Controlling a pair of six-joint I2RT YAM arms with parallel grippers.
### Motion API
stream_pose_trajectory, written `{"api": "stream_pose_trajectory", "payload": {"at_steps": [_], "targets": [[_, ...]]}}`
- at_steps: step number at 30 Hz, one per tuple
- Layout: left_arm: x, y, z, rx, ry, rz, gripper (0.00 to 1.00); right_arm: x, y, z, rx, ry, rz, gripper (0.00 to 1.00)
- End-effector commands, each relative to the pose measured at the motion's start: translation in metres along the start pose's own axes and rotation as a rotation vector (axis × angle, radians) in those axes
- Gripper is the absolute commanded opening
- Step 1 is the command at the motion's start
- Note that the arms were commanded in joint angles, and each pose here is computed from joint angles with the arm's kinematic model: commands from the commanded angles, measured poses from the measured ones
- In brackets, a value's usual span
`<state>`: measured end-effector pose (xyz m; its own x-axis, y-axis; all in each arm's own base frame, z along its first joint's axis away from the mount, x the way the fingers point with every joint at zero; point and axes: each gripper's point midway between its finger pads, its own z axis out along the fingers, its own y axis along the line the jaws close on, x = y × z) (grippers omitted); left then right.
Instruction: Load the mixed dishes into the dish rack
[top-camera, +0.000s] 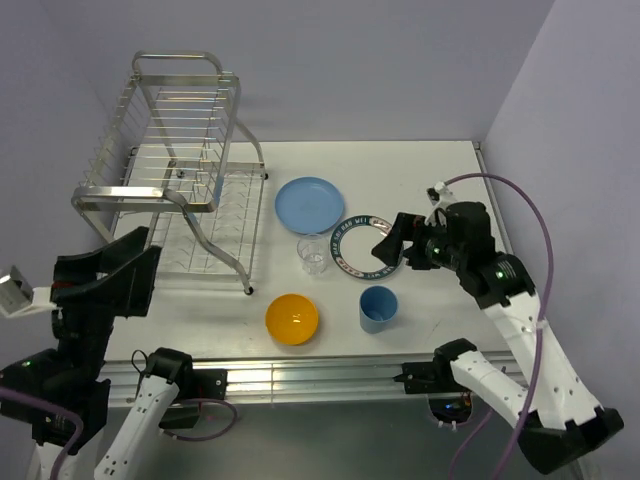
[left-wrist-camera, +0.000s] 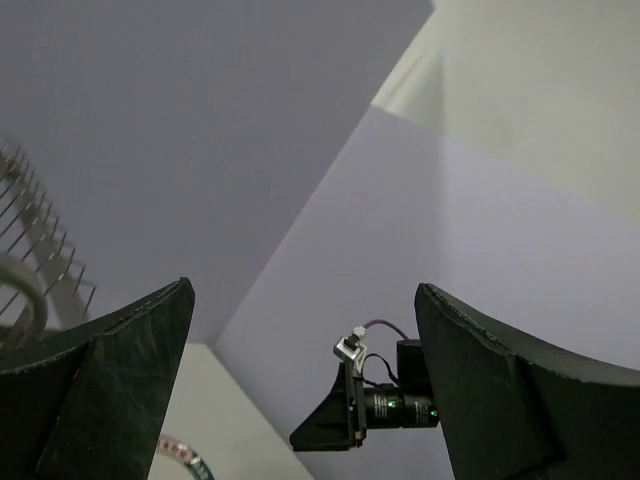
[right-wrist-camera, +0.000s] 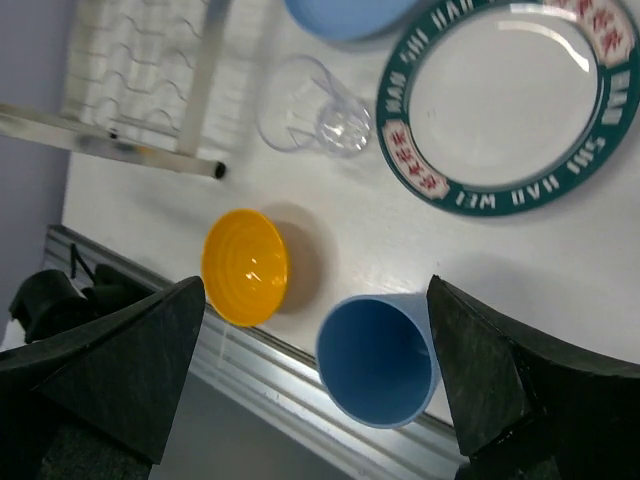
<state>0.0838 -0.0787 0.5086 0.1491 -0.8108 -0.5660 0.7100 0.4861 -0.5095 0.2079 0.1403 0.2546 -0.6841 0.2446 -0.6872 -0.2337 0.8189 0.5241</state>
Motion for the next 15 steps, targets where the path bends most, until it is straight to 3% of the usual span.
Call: {"api": "stream_pose_trajectory", "payload": {"at_steps": [1, 6, 10, 13, 15], "targets": [[0.026, 0.039, -0.002, -0.232, 0.123, -0.096, 0.99, 0.013, -0.013, 0.008, 0.077, 0.107, 0.046, 1.0], [0.039, 0.073, -0.03, -0.472, 0.164, -0.15, 0.99, 0.024, -0.017, 0.022, 0.101, 0.226, 0.02, 1.0], [0.057, 0.091, -0.045, -0.601, 0.254, -0.167, 0.99, -0.002, -0.003, 0.028, 0.167, 0.174, -0.133, 1.0], [0.071, 0.105, -0.056, -0.725, 0.304, -0.246, 0.99, -0.009, 0.016, 0.04, 0.132, 0.194, -0.156, 1.0], [0.066, 0.116, -0.061, -0.823, 0.245, -0.299, 0.99, 0.0, 0.036, 0.052, 0.037, 0.257, -0.16, 1.0]]}}
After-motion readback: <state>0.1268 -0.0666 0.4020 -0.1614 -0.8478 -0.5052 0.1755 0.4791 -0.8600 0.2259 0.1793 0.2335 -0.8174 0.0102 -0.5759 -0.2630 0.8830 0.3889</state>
